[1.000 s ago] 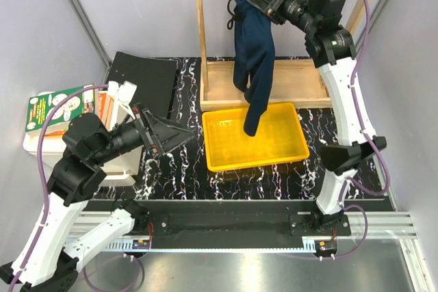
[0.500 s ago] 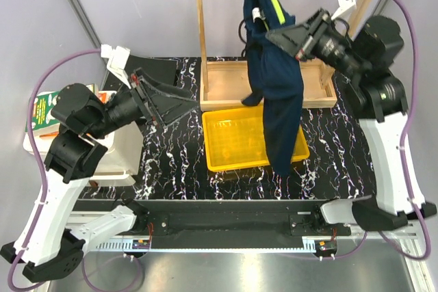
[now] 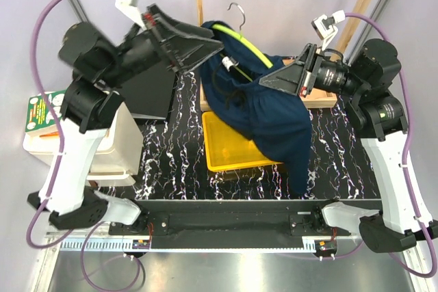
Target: Remove the shorts from the hanger
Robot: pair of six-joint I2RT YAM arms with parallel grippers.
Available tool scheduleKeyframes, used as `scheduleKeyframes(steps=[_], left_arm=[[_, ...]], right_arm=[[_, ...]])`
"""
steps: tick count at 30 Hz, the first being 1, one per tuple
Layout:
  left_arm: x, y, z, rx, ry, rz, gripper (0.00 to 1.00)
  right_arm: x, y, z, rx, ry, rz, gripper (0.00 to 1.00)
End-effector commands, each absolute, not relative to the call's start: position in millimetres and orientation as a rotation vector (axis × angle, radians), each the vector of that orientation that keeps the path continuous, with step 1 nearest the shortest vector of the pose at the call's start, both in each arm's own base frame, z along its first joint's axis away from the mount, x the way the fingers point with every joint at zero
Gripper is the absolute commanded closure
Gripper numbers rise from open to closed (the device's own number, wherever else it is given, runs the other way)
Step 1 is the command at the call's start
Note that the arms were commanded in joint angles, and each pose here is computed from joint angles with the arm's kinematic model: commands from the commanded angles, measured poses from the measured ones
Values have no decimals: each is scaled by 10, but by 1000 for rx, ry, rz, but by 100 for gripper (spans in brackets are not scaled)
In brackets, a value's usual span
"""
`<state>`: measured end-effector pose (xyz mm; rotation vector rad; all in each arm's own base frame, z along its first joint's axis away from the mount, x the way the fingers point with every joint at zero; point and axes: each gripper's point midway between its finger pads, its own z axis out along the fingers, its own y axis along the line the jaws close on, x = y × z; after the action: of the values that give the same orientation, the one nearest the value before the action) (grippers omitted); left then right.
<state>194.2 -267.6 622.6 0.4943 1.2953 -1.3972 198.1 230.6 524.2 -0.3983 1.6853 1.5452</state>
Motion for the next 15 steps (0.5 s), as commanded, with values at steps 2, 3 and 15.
scheduleKeyframes(steps=[2, 3, 15], left_arm=[[2204, -2817, 5960, 527, 1421, -1133, 23], [2252, -2831, 5911, 539, 1428, -1080, 22], [2497, -3020, 5647, 498, 1479, -907, 28]], right_arm=[[1426, 2254, 5615, -669, 1458, 1596, 100], [1415, 2256, 5593, -678, 1460, 1601, 100], [1167, 2245, 5567, -825, 1447, 1679, 100]])
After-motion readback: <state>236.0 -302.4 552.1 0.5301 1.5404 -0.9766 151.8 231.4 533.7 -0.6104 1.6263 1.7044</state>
